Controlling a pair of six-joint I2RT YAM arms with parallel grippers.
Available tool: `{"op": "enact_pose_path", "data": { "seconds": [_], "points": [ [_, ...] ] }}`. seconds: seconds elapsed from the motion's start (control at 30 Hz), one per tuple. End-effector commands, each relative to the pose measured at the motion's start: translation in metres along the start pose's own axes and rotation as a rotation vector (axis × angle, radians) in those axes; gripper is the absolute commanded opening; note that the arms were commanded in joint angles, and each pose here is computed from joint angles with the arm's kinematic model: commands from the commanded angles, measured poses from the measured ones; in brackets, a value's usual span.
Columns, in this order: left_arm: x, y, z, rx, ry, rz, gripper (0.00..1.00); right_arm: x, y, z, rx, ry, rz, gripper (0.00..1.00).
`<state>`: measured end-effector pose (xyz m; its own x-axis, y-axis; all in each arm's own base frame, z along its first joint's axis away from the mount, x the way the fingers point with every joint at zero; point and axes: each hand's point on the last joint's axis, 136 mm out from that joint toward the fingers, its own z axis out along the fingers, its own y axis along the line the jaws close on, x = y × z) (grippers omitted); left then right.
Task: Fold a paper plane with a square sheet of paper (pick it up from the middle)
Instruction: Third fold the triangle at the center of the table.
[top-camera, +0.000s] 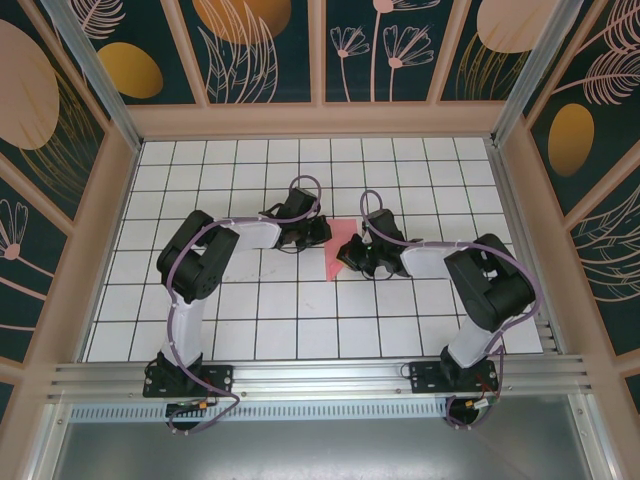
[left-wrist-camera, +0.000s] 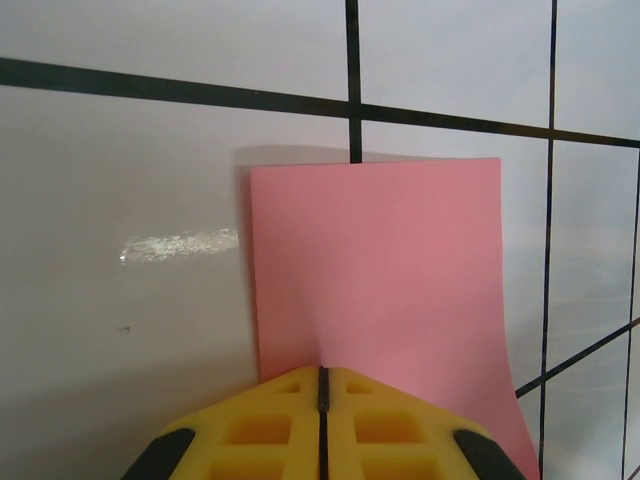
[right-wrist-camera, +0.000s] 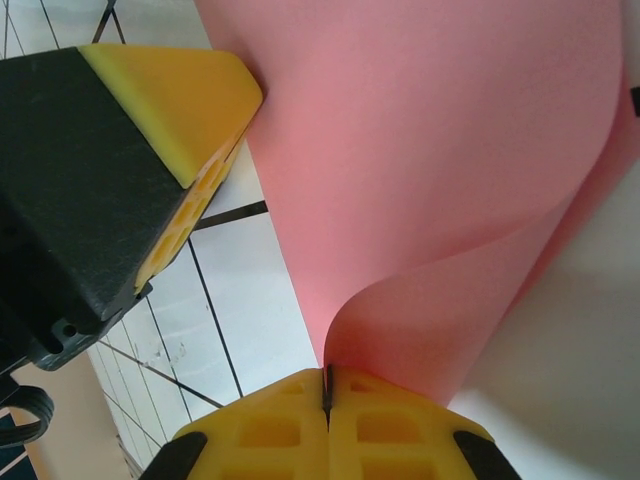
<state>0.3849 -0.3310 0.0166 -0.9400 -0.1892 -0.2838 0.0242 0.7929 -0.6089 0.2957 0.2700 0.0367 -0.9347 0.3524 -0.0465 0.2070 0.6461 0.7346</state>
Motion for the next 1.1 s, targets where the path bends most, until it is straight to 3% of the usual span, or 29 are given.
{"op": "enact_pose_path", "data": {
  "seconds": [0.0, 1.07],
  "points": [
    [0.013, 0.017, 0.008, -0.058, 0.049, -0.002, 0.1, -0.01, 0.009, 0.005, -0.021, -0.033, -0.018, 0.05],
    [0.02, 0.022, 0.012, -0.062, 0.072, -0.003, 0.1, -0.017, 0.005, 0.02, -0.012, -0.034, -0.024, 0.05]
  ]
}}
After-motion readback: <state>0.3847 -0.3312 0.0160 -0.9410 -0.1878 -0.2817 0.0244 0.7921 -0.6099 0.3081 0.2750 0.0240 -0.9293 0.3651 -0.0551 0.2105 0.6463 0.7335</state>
